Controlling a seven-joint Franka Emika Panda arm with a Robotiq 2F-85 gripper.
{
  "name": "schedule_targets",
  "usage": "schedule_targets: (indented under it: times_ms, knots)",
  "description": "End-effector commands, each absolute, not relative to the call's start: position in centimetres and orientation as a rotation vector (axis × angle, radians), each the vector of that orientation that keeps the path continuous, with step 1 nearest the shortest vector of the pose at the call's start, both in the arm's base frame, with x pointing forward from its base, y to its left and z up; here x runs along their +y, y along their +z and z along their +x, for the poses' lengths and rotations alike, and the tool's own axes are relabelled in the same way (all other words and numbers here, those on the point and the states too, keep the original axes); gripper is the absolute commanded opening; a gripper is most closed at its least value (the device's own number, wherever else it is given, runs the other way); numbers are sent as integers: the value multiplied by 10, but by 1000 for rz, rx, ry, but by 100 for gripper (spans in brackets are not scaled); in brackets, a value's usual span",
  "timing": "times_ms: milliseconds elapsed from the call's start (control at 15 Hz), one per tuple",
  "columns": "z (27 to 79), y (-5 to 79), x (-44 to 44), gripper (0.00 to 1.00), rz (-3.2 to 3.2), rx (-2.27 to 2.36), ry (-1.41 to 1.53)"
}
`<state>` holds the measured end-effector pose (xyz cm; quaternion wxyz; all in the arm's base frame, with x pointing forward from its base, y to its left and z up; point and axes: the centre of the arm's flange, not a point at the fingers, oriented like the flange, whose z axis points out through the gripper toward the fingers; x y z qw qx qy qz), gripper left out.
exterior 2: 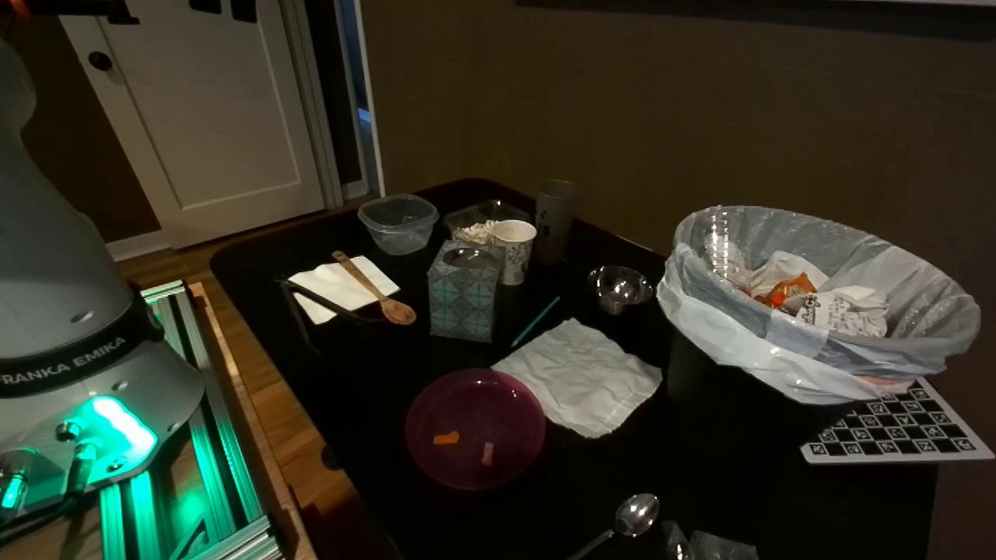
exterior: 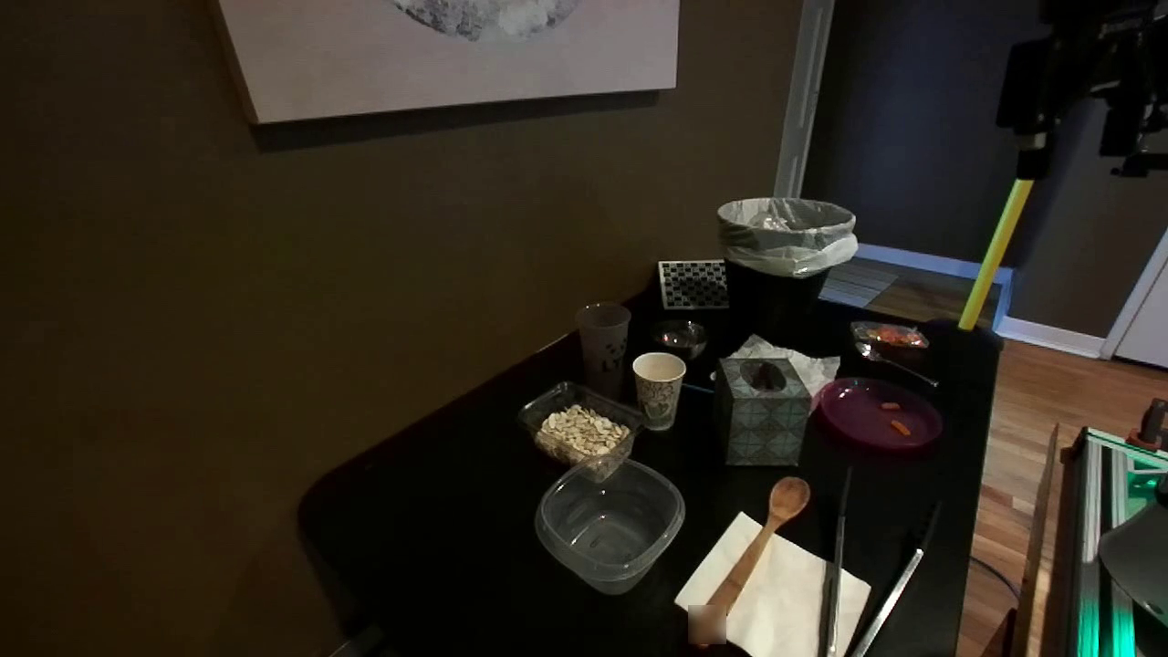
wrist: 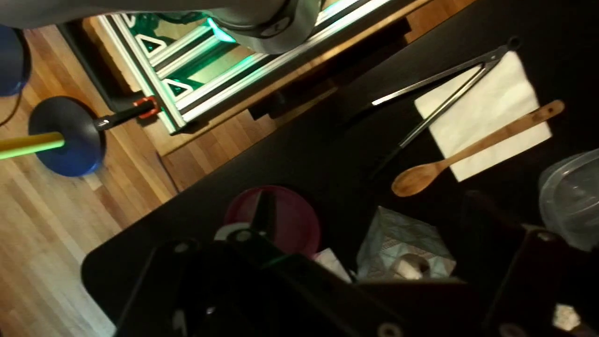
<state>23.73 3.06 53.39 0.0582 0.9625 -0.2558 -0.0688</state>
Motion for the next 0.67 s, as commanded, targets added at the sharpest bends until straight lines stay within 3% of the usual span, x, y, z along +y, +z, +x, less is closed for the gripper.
schedule_targets:
  times_ms: [0,267,600]
  knots:
    - [209,518,-35,100,2850,-899,-219]
    - [199,499,-88,100,2937,-871,-161]
    - [204,506,-82,100,2934,-891,-195]
